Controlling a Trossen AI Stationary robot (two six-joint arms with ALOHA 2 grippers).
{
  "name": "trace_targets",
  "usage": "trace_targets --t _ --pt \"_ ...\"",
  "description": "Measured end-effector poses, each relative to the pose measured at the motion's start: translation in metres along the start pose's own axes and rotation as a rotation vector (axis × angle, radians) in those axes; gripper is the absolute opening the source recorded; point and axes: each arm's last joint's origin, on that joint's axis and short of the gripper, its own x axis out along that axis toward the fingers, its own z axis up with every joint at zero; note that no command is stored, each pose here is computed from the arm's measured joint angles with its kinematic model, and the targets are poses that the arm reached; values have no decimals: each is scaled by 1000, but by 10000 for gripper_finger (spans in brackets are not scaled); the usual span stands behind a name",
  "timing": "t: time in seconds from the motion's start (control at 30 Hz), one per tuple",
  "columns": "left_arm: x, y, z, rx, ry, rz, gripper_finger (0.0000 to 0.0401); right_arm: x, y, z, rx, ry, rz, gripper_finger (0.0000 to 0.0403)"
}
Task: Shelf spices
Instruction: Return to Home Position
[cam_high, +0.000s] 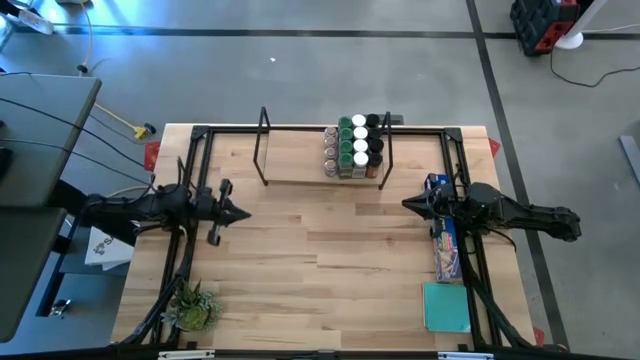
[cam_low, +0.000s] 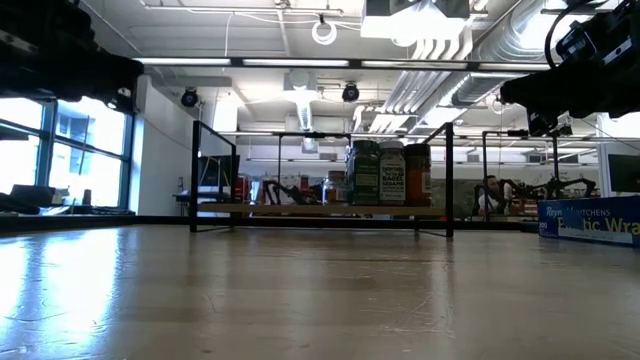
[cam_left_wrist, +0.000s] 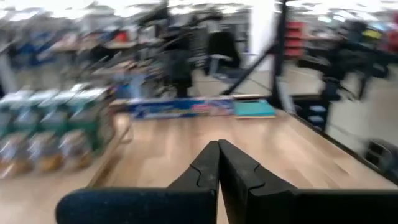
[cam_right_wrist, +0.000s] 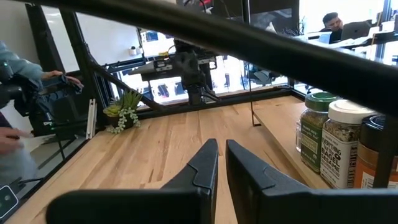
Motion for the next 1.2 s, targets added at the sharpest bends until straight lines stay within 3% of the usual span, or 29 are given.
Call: trace_targets --t 0.13,0.27,1.2 --pt "0 -7 1 72 -17 -106 1 0 0 0 0 0 0 26" --pt "0 -9 1 28 -11 -143 1 0 0 0 0 0 0 26" --pt "0 -8 0 10 -3 -95 0 0 0 0 0 1 0 26"
